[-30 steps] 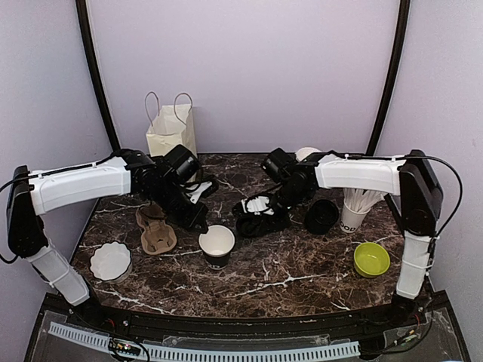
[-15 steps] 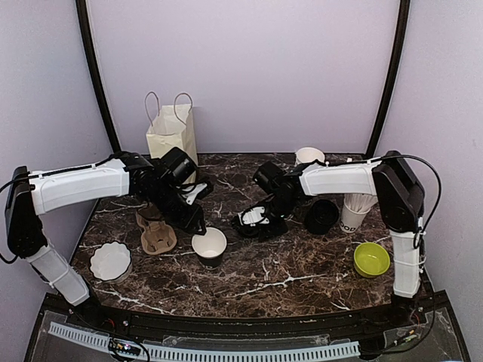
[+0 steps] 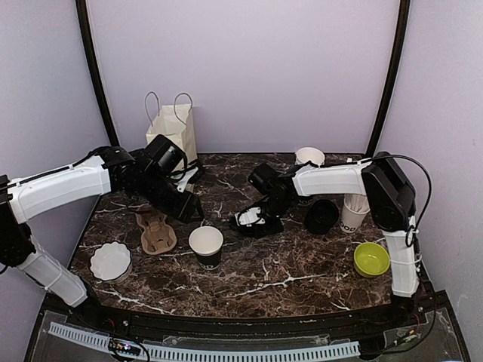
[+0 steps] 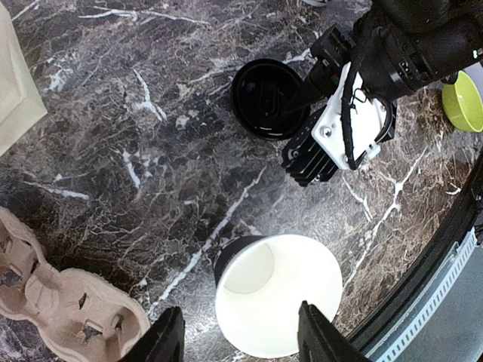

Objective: Pack the takeout coffee

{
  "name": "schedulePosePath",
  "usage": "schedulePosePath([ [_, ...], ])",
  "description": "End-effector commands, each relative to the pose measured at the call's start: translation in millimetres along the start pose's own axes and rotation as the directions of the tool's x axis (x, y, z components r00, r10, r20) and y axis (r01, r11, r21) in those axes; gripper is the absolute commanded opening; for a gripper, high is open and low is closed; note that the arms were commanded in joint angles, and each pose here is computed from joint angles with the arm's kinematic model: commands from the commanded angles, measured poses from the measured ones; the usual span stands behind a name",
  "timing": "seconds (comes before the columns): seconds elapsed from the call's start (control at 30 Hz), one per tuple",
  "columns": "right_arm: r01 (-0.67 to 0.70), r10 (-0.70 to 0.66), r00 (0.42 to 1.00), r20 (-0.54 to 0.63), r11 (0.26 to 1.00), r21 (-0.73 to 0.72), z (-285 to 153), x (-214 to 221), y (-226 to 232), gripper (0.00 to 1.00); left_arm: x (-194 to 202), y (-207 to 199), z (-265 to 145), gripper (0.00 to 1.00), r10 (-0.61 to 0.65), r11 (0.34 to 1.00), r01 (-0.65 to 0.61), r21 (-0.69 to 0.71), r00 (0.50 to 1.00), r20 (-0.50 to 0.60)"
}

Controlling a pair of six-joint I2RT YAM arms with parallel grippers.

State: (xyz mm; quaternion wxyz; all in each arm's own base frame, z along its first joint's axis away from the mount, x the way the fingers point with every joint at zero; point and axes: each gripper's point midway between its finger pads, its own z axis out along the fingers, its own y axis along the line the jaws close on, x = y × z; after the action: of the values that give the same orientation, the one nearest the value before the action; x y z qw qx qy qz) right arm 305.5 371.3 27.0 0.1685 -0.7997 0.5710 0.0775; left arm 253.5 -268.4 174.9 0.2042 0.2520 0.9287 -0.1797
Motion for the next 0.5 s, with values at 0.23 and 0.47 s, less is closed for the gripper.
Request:
schedulePosePath([
  [0.23, -0.033, 0.033, 0.999, 0.004, 0.999, 0.026, -15, -19, -8, 0.08, -34, 8, -43, 0.57, 0.046, 0.997, -0.033, -0.067, 0.979, 0.2],
  [0.47, -0.17, 0.172, 0.917, 0.361, 0.985, -0.037, -123, -94, -23, 0.05, -62, 10, -73, 0.75, 0.198, 0.978, -0.15, -0.148, 0.892, 0.407],
])
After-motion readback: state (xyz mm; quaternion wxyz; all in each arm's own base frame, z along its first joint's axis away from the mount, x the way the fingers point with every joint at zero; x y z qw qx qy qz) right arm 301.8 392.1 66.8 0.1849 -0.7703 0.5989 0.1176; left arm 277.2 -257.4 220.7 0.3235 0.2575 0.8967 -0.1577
